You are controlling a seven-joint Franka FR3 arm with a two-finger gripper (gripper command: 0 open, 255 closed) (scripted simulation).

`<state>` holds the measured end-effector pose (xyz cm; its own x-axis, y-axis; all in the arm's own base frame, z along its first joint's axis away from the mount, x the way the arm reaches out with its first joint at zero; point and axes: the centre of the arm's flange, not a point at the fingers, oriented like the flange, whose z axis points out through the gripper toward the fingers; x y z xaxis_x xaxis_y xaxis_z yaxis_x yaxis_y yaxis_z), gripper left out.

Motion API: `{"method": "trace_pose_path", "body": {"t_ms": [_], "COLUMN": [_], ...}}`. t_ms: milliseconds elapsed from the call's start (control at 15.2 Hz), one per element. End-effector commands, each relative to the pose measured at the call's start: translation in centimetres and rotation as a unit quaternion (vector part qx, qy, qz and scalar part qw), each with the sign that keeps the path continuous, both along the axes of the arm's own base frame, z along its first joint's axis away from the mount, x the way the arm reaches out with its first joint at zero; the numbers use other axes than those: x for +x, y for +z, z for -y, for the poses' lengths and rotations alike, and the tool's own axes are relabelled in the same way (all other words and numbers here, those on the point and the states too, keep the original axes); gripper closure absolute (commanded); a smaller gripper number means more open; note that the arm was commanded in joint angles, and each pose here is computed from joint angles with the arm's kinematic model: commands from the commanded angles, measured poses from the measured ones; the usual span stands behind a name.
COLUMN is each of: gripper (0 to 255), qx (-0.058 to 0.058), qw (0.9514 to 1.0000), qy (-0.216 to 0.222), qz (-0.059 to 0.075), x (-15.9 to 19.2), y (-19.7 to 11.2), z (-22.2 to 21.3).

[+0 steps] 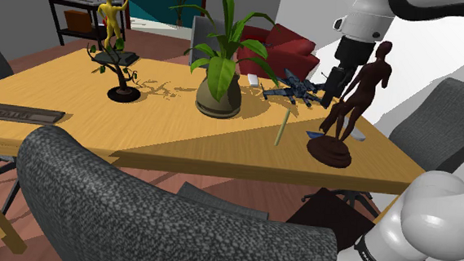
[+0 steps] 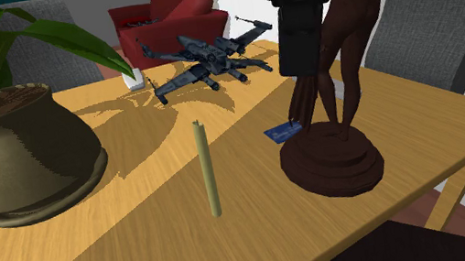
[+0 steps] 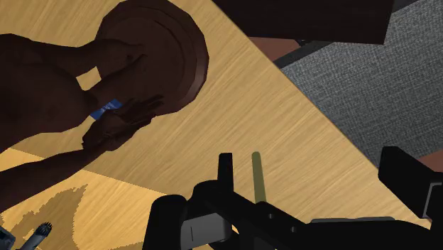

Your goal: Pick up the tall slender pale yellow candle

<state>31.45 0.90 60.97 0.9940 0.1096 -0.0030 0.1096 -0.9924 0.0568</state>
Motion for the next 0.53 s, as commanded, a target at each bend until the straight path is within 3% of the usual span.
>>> {"method": "trace_pose_path", "body": {"t_ms": [0, 462], "gripper": [0, 0], "qx": [0.0, 0.021], "qw": [1.0, 0.9993], "qy": [0.0, -0.009], "qz": [0.0, 0.029], "x": [0.0, 7.0], "y": [0.0, -4.8], "z": [0.0, 1.2]}}
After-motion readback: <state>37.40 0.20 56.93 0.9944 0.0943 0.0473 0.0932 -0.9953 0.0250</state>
